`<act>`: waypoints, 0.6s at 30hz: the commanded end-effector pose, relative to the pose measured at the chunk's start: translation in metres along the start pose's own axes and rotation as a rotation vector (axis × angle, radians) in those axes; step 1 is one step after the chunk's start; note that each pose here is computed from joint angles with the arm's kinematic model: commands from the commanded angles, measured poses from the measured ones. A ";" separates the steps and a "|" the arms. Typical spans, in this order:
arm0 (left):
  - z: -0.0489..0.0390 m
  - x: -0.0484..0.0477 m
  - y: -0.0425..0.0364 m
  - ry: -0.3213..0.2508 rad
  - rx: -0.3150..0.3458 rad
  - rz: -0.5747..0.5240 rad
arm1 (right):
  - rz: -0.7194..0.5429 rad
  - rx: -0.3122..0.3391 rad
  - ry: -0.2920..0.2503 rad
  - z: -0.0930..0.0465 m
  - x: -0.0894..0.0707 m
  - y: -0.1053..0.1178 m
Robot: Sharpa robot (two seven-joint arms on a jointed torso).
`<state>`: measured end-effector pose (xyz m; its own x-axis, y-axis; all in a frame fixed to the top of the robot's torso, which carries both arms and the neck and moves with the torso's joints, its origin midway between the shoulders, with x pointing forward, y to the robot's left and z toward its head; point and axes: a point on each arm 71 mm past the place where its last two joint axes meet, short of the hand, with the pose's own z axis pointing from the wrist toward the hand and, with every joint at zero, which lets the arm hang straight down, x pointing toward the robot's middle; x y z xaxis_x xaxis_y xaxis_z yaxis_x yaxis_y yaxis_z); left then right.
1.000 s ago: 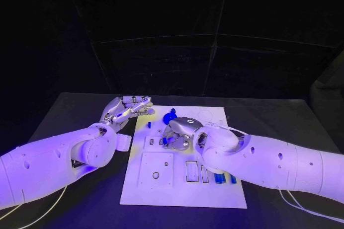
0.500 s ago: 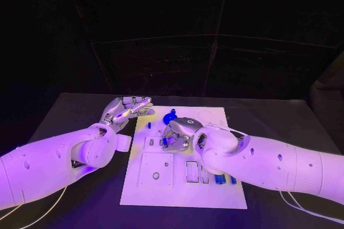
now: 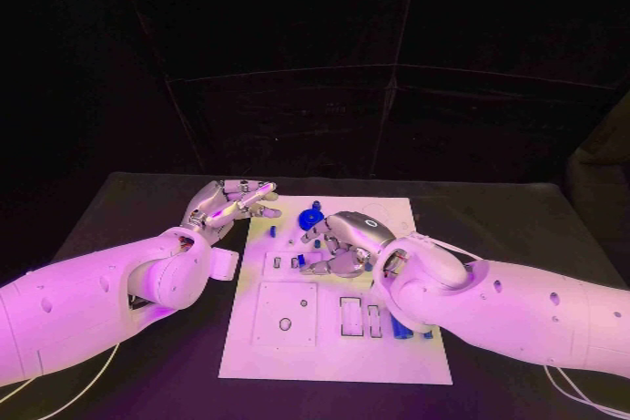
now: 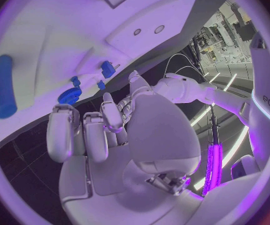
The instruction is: Assemble the parts on the task board
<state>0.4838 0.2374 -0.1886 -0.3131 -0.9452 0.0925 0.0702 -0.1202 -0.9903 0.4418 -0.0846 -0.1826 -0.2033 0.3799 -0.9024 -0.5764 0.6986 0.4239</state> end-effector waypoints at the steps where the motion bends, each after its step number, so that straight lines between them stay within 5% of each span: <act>1: -0.0002 0.0013 0.0043 0.074 -0.089 0.099 | 0.150 -0.090 -0.028 -0.006 -0.020 0.000; 5: 0.0007 0.0011 0.0082 0.153 -0.217 0.205 | 0.189 -0.058 -0.012 -0.014 -0.045 -0.018; 8: 0.0016 0.0030 0.0132 0.273 -0.409 0.364 | 0.213 -0.008 -0.016 -0.021 -0.065 -0.036; 14: 0.0079 0.0015 0.0130 0.338 -0.613 0.615 | 0.232 0.082 -0.036 -0.031 -0.089 -0.065; 18: 0.0151 0.0032 0.0104 0.347 -0.683 0.761 | 0.226 0.127 -0.044 -0.033 -0.095 -0.076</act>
<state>0.5002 0.2229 -0.1872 -0.6068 -0.7054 -0.3663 -0.1305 0.5430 -0.8295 0.4772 -0.1928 -0.1307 -0.2335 0.5395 -0.8090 -0.4444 0.6808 0.5822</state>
